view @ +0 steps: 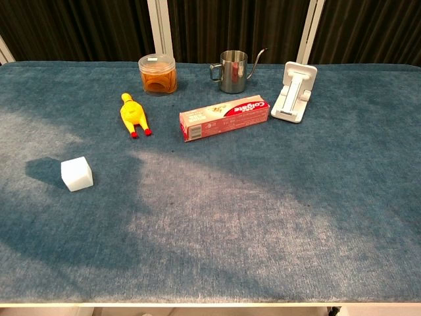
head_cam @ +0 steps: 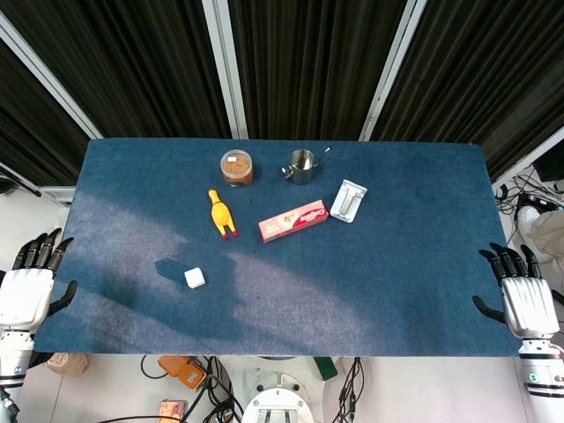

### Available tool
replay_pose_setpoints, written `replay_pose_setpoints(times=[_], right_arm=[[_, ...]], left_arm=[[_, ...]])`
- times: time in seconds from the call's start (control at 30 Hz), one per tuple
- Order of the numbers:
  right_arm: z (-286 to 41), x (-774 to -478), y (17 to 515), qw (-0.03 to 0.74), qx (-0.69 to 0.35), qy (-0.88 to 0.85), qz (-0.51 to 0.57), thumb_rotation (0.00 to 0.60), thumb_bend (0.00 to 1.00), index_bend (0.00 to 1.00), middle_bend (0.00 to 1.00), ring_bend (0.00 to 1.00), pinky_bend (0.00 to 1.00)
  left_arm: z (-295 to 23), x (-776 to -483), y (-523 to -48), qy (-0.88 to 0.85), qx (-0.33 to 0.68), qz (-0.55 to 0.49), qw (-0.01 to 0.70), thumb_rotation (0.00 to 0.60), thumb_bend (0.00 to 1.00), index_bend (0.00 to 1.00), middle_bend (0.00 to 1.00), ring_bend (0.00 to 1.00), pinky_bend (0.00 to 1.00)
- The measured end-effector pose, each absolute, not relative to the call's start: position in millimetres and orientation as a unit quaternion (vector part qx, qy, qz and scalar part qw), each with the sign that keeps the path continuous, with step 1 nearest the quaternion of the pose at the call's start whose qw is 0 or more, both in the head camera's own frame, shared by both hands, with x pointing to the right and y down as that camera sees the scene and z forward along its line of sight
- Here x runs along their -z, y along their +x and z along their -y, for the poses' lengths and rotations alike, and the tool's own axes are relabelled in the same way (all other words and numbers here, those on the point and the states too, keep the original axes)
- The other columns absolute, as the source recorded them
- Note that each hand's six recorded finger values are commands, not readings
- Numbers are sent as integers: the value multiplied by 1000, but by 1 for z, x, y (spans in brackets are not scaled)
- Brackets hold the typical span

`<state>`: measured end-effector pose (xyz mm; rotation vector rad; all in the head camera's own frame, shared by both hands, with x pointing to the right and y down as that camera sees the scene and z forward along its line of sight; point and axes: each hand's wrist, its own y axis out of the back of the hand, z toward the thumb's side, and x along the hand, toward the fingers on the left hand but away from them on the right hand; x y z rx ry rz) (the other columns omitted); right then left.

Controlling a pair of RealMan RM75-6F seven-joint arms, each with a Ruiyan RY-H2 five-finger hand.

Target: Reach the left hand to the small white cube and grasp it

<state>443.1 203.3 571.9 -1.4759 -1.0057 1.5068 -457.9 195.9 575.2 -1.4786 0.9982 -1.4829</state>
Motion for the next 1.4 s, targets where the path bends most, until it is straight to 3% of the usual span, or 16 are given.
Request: replay_pose_setpoints(times=[0.7, 1.4], right_arm=[[-206, -569, 445, 384, -593, -579, 406, 600, 309, 258, 187, 191, 93], [-204, -572, 446, 374, -595, -583, 407, 600, 309, 259, 187, 191, 93]], left_arm=[[-201, -581, -436, -609, 563, -406, 383, 600, 340, 138, 31, 0, 104], [-210, -664, -332, -714, 514, -369, 299, 600, 248, 138, 37, 0, 104]])
